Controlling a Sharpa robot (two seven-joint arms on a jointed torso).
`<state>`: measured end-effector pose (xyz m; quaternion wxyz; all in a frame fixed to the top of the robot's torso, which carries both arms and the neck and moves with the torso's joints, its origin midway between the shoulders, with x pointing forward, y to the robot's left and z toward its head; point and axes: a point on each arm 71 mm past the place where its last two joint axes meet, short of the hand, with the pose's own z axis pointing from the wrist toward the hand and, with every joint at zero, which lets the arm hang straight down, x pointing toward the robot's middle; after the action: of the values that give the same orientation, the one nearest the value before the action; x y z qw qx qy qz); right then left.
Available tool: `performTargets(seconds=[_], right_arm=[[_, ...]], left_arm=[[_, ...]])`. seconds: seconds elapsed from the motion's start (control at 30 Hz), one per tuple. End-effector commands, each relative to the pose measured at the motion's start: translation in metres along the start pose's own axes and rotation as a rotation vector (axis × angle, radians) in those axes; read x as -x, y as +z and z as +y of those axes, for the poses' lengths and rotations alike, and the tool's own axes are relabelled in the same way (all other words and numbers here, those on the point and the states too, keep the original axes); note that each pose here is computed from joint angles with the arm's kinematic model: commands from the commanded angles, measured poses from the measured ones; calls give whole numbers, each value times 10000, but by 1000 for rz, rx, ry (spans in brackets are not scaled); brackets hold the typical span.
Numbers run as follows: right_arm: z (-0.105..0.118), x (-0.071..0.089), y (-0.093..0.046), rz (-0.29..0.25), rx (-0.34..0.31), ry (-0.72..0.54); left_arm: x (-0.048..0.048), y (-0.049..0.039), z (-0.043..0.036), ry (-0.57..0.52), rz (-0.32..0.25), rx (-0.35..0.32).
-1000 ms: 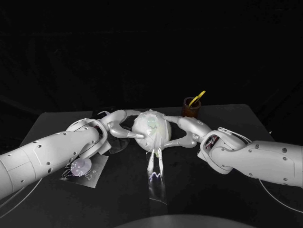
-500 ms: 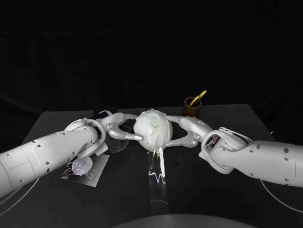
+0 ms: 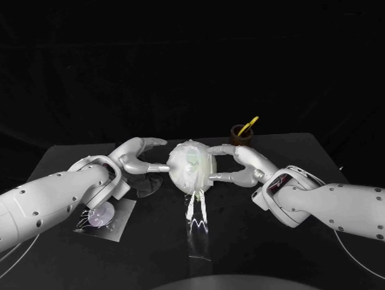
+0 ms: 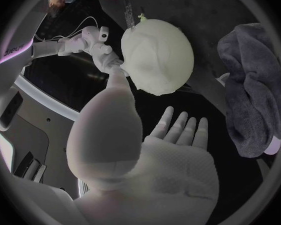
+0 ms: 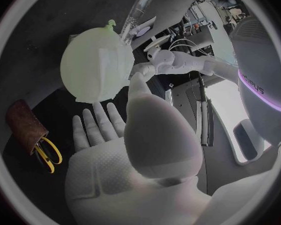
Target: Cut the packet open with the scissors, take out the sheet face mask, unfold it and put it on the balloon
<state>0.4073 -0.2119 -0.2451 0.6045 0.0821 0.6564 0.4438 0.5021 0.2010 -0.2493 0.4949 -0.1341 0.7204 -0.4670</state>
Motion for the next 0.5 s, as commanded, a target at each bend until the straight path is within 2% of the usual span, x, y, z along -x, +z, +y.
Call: performTargets(seconds=[0.03, 0.13, 0.3, 0.4, 0.5], right_arm=[[12, 102, -41, -113, 17, 148], [-64, 167, -86, -153, -48, 232], [-201, 246, -143, -200, -172, 390], [-255, 262, -154, -203, -229, 485], [-263, 268, -146, -196, -248, 542]], left_arm=[[77, -45, -83, -113, -105, -62], [105, -121, -112, -166, -119, -66], [153, -239, -135, -325, -162, -53], [173, -298, -147, -448, -191, -52], [170, -339, -180, -552, -208, -68]])
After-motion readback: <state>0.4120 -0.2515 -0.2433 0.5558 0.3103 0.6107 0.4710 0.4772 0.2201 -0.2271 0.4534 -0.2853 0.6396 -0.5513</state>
